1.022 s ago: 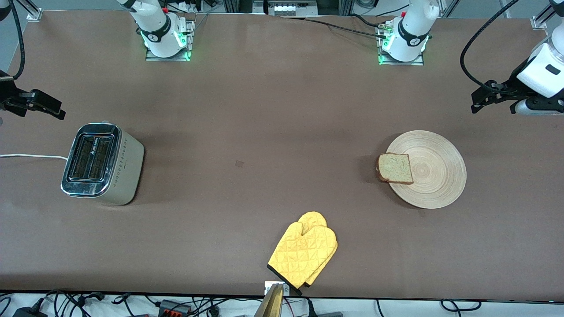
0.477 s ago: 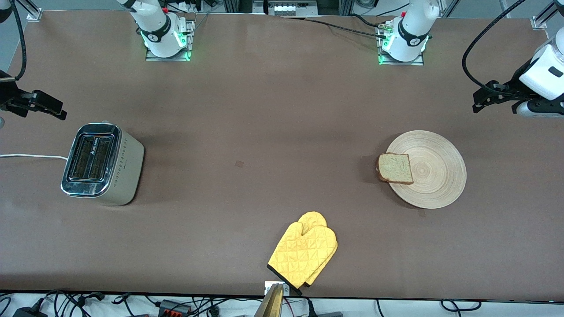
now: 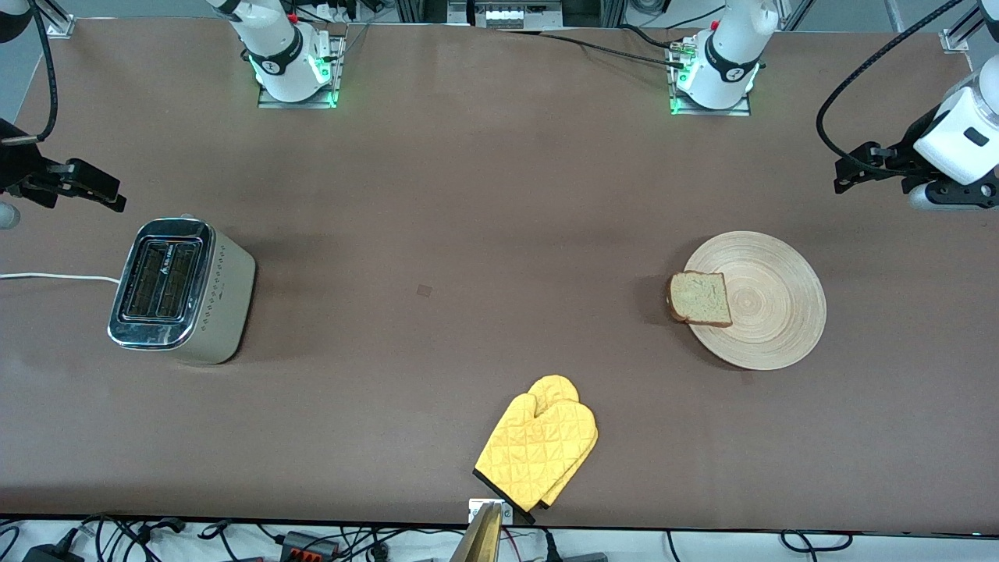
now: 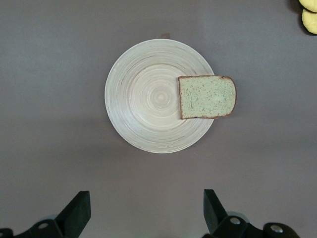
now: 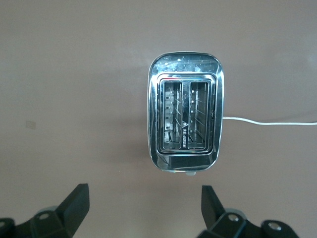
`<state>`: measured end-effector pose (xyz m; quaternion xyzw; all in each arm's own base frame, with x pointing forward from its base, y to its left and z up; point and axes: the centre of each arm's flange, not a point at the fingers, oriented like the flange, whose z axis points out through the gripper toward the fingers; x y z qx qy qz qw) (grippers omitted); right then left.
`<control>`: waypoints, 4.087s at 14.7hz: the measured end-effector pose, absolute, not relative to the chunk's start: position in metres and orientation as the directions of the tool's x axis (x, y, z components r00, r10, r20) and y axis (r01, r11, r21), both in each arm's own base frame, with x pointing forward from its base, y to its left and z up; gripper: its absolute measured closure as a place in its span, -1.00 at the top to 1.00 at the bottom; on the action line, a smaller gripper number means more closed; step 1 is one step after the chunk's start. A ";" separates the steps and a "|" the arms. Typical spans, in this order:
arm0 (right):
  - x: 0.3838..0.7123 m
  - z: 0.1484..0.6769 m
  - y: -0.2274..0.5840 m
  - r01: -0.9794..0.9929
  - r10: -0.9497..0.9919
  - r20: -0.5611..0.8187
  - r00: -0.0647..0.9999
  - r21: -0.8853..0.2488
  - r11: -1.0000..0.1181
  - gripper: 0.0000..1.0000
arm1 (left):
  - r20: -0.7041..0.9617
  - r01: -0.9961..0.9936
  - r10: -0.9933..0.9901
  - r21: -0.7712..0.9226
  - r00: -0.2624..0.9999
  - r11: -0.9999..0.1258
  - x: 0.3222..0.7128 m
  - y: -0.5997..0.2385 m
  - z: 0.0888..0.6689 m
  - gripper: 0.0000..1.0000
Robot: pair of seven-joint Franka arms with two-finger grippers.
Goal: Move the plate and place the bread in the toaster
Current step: 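Move the left gripper toward the wooden plate with bread, then lower the left gripper and grasp the wooden plate rim, then slide the plate with the left gripper toward the toaster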
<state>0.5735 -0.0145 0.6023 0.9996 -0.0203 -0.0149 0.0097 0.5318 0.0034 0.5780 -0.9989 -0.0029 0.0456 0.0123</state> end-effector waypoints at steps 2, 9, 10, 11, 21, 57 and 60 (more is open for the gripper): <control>0.573 0.602 -0.012 -0.033 -0.034 -0.036 0.999 0.020 -0.999 1.00 | -0.112 0.007 0.010 -0.025 0.994 -1.000 0.535 0.008 0.569 1.00; 0.570 0.603 -0.011 -0.028 -0.029 -0.051 0.998 0.020 -0.999 1.00 | -0.173 0.015 -0.006 0.118 0.985 -0.993 0.565 0.106 0.515 1.00; 0.570 0.602 -0.011 -0.028 -0.029 -0.054 0.998 0.020 -0.999 1.00 | -0.175 0.026 -0.004 0.168 0.985 -0.985 0.569 0.125 0.504 1.00; 0.571 0.600 -0.011 -0.028 -0.029 -0.058 0.998 0.020 -0.999 1.00 | -0.177 0.035 -0.004 0.219 0.984 -0.975 0.571 0.145 0.491 1.00; 0.582 0.576 0.006 0.002 0.001 -0.101 0.995 0.017 -1.000 1.00 | -0.079 0.079 0.031 0.725 0.996 -0.684 0.569 0.293 0.286 1.00; 0.583 0.578 0.019 0.025 0.023 -0.090 0.996 0.017 -1.000 1.00 | -0.067 0.013 -0.098 0.884 0.993 -0.467 0.573 0.222 0.122 -0.82; 0.583 0.578 0.019 0.025 0.023 -0.089 0.996 0.017 -1.000 1.00 | -0.061 -0.013 -0.147 0.887 0.987 -0.462 0.594 0.181 0.140 -0.82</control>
